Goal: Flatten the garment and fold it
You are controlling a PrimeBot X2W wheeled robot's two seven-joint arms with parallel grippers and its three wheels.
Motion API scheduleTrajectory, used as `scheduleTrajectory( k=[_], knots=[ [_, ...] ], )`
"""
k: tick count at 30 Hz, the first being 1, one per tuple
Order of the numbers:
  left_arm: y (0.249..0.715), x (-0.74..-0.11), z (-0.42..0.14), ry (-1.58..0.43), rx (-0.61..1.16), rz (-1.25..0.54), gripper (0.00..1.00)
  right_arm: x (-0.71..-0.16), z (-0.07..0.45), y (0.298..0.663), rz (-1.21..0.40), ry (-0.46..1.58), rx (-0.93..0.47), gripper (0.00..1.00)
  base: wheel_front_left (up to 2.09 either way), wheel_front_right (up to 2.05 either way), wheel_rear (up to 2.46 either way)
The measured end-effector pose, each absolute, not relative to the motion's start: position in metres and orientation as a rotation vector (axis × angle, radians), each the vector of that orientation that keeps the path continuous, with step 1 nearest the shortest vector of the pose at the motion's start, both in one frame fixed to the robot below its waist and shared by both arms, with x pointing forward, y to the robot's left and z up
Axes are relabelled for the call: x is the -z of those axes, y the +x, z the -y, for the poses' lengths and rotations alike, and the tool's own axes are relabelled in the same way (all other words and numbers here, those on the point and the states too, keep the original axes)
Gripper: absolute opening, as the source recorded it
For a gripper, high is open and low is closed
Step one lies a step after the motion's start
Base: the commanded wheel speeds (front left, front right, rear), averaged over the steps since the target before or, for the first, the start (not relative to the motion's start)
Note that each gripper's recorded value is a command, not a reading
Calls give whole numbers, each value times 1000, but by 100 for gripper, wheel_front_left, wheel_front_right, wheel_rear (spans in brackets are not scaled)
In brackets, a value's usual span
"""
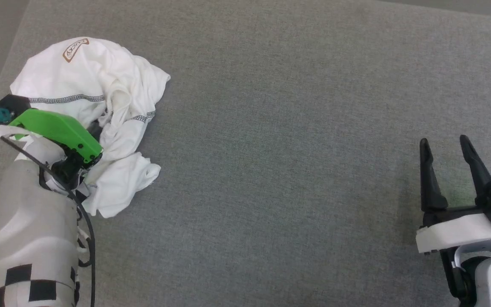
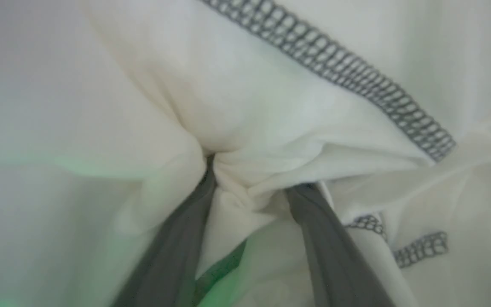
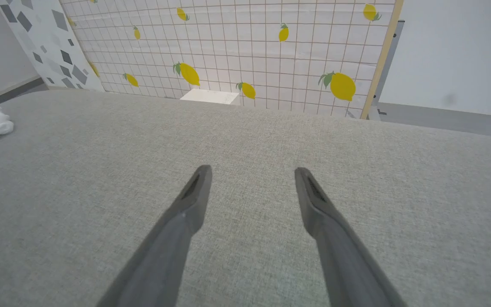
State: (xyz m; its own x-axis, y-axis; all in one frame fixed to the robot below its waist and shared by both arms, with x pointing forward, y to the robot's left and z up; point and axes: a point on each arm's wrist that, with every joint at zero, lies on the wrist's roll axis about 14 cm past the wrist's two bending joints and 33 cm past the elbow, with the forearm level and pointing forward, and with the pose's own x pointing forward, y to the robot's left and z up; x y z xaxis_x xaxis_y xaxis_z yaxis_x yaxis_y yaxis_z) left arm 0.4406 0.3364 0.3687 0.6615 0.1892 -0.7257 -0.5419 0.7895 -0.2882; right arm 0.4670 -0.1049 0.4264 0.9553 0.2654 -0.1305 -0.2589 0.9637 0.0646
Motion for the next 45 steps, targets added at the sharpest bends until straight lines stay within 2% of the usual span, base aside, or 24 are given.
scheduleTrajectory(
  k=[4, 7, 12, 20, 27, 31, 35, 40, 45],
  knots=[
    [455, -399, -349, -515, -465, -539, 0, -432, 105, 464, -131, 57, -266, 100, 0, 0, 0],
    [477, -452, -353, -478, -416, -336, 0, -438, 103, 461, -119, 77, -270, 100, 0, 0, 0],
    [517, -586, -341, -388, -245, -6, 0, -454, 103, 452, -76, 119, -265, 100, 0, 0, 0],
    [522, -766, -234, -295, 131, 306, 0, -475, 128, 424, -19, 160, -195, 100, 0, 0, 0],
    [496, -822, -128, -419, 457, 390, 0, -485, 173, 395, 11, 161, -71, 100, 0, 0, 0],
    [492, -777, -89, -411, 532, 254, 0, -487, 198, 378, 21, 163, 2, 100, 0, 0, 0],
    [486, -668, -64, -460, 517, -27, 0, -487, 216, 362, 26, 171, 60, 100, 0, 0, 0],
    [437, -516, -27, -466, 519, -459, 0, -485, 226, 352, 25, 179, 94, 100, 0, 0, 0],
    [382, -424, -18, -443, 485, -764, 0, -479, 224, 351, 6, 185, 93, 100, 0, 0, 0]
  ],
)
